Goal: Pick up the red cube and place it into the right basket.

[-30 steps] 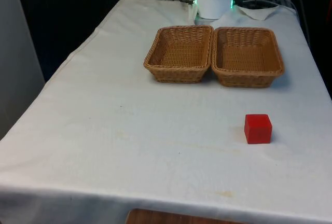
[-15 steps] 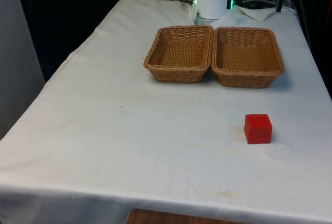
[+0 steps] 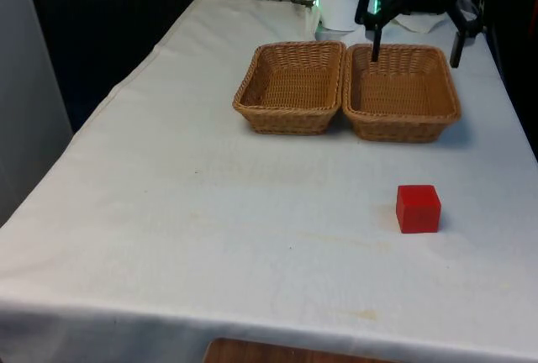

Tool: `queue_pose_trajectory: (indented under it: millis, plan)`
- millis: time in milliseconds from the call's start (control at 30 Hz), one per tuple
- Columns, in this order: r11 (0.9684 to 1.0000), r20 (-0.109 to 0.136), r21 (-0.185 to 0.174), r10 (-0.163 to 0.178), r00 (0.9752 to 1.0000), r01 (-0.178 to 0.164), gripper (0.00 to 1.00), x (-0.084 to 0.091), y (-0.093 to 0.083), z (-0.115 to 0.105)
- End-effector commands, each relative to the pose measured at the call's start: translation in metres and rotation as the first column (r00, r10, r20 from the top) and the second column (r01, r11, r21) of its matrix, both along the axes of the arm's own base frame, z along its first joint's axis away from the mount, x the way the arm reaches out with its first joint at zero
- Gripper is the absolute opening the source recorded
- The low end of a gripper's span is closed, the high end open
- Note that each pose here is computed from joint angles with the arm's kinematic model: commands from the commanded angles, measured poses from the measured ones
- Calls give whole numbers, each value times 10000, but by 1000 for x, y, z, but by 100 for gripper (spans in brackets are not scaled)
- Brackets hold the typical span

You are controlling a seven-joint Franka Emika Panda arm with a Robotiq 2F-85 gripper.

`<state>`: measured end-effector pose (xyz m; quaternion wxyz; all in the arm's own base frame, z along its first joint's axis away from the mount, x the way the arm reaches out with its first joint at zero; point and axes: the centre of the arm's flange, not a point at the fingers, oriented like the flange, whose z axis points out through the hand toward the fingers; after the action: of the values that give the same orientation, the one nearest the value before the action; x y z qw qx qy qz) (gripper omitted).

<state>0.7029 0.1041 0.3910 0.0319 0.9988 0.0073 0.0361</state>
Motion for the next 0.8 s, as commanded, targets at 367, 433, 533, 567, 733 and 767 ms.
queue_pose_trajectory:
  millis: [367, 433, 533, 567, 733, 767]
  plan:
    - [9999, -19, 49, 129, 9999, -129, 100, 9, 12, -37]
    - [9999, -12, 56, 157, 9999, -157, 100, 10, 13, -40]
    - [9998, 20, 55, 199, 9998, -199, 100, 13, 15, -51]
    - [9998, 41, 61, 208, 9998, -208, 100, 14, 16, -54]
    - [9996, 90, 105, 266, 9996, -267, 100, 19, 19, -71]
    - [9996, 109, 128, 265, 9996, -267, 100, 20, 20, -74]
